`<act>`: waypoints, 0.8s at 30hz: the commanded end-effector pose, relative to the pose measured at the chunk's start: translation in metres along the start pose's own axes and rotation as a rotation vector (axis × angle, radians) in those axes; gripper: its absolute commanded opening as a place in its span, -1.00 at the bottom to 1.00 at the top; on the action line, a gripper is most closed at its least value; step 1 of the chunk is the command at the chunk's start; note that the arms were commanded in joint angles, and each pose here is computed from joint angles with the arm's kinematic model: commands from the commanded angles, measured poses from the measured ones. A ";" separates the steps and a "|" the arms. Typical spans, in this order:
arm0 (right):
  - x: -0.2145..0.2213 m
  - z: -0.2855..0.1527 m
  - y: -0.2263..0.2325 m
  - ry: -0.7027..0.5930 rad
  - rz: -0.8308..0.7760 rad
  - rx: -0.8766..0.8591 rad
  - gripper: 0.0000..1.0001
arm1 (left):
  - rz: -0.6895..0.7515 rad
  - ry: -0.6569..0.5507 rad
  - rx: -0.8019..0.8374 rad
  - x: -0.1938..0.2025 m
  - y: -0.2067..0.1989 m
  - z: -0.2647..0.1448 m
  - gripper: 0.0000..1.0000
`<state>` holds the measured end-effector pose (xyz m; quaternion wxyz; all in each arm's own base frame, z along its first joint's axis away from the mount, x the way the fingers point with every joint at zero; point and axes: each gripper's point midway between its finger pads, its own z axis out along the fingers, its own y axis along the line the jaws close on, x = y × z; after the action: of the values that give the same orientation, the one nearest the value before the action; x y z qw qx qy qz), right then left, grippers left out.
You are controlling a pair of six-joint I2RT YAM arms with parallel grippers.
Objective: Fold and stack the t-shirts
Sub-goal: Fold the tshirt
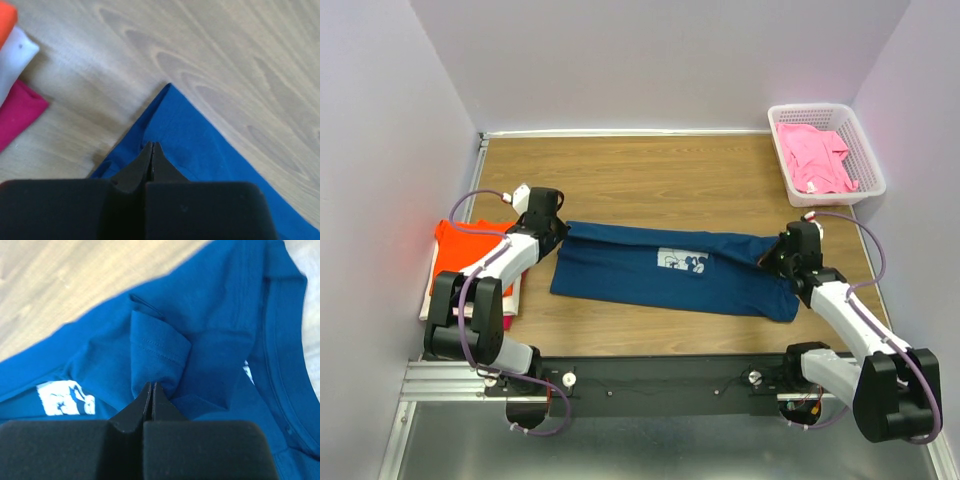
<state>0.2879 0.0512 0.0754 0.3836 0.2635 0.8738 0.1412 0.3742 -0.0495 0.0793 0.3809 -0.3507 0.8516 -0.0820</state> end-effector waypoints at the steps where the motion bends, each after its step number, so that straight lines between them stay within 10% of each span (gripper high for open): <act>1: 0.013 -0.002 -0.015 0.020 0.024 0.049 -0.92 | -0.021 -0.019 -0.025 0.002 0.013 0.002 -1.00; 5: 0.015 -0.005 -0.010 0.030 0.020 0.015 -0.27 | -0.003 0.006 -0.022 0.010 0.018 0.004 -0.96; 10: -0.003 -0.015 0.002 -0.008 -0.021 -0.008 0.41 | 0.014 -0.023 0.031 -0.004 0.004 -0.007 0.16; 13: -0.022 -0.013 0.009 -0.040 -0.049 0.004 0.45 | 0.038 -0.036 0.088 -0.017 -0.014 -0.017 0.55; 24: -0.054 0.039 0.000 -0.045 -0.140 0.182 0.38 | 0.195 -0.001 0.284 -0.016 -0.087 -0.057 0.58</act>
<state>0.3309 0.0351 0.0823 0.3734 0.2491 0.8909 0.0696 0.3903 -0.0890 0.1391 0.4253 -0.2580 0.8558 -0.1418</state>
